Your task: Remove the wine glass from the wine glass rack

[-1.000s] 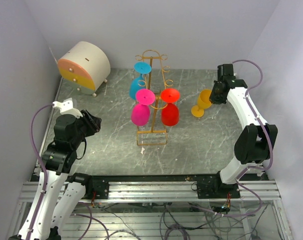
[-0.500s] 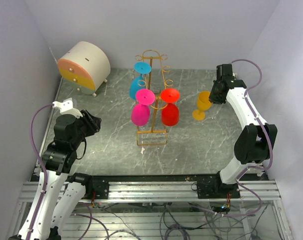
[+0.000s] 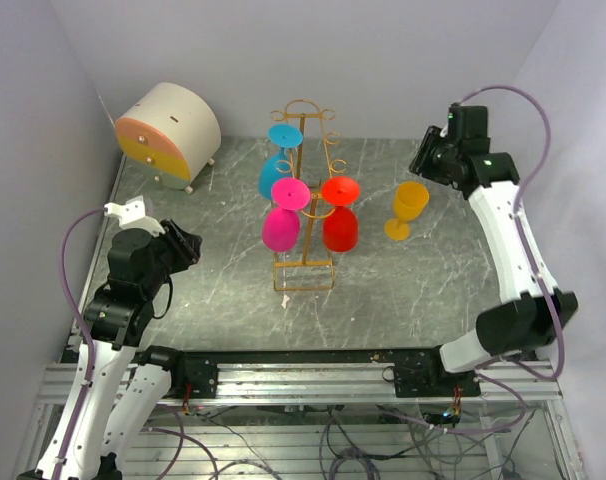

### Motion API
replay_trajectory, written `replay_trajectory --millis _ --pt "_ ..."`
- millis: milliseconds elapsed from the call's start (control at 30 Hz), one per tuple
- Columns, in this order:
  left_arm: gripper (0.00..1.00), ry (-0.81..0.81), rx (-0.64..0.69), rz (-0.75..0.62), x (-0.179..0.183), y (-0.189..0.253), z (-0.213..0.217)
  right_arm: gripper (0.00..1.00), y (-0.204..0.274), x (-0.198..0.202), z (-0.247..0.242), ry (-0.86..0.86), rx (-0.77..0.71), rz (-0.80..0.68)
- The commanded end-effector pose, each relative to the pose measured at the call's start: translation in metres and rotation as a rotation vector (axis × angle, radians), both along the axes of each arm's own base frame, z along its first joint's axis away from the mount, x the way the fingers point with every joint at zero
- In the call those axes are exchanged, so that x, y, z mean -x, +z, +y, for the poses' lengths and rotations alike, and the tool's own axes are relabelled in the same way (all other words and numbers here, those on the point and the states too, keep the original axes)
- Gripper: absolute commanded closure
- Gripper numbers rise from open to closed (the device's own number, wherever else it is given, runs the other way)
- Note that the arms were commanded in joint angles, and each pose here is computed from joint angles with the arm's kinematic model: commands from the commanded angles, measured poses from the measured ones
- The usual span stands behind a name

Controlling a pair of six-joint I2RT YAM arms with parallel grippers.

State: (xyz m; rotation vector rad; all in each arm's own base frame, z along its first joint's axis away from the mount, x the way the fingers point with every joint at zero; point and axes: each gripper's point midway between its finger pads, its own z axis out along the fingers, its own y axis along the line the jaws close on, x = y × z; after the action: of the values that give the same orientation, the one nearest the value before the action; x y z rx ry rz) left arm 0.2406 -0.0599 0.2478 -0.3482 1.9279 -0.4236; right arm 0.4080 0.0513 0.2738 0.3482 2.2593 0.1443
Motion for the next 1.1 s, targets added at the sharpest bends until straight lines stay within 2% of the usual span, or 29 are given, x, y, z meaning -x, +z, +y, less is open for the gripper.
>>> replay_trajectory --millis 0,133,233,500,1067 --pt "0.50 0.028 -0.018 -0.013 -0.001 0.003 0.006 0.59 0.069 0.025 0.054 0.196 -0.272 -0.156" --pt "0.50 0.033 -0.017 -0.016 0.000 0.003 0.007 0.55 0.095 0.055 0.104 0.423 -0.526 -0.178" --pt "0.50 0.035 -0.016 -0.016 0.000 0.004 0.008 0.54 0.104 0.072 0.125 0.535 -0.625 -0.179" --pt "0.51 0.042 -0.017 -0.018 0.001 0.004 0.009 0.55 0.096 0.097 0.168 0.684 -0.646 -0.114" --pt "0.50 0.039 -0.018 -0.016 0.000 0.003 0.008 0.62 0.083 0.108 0.171 0.674 -0.596 -0.082"
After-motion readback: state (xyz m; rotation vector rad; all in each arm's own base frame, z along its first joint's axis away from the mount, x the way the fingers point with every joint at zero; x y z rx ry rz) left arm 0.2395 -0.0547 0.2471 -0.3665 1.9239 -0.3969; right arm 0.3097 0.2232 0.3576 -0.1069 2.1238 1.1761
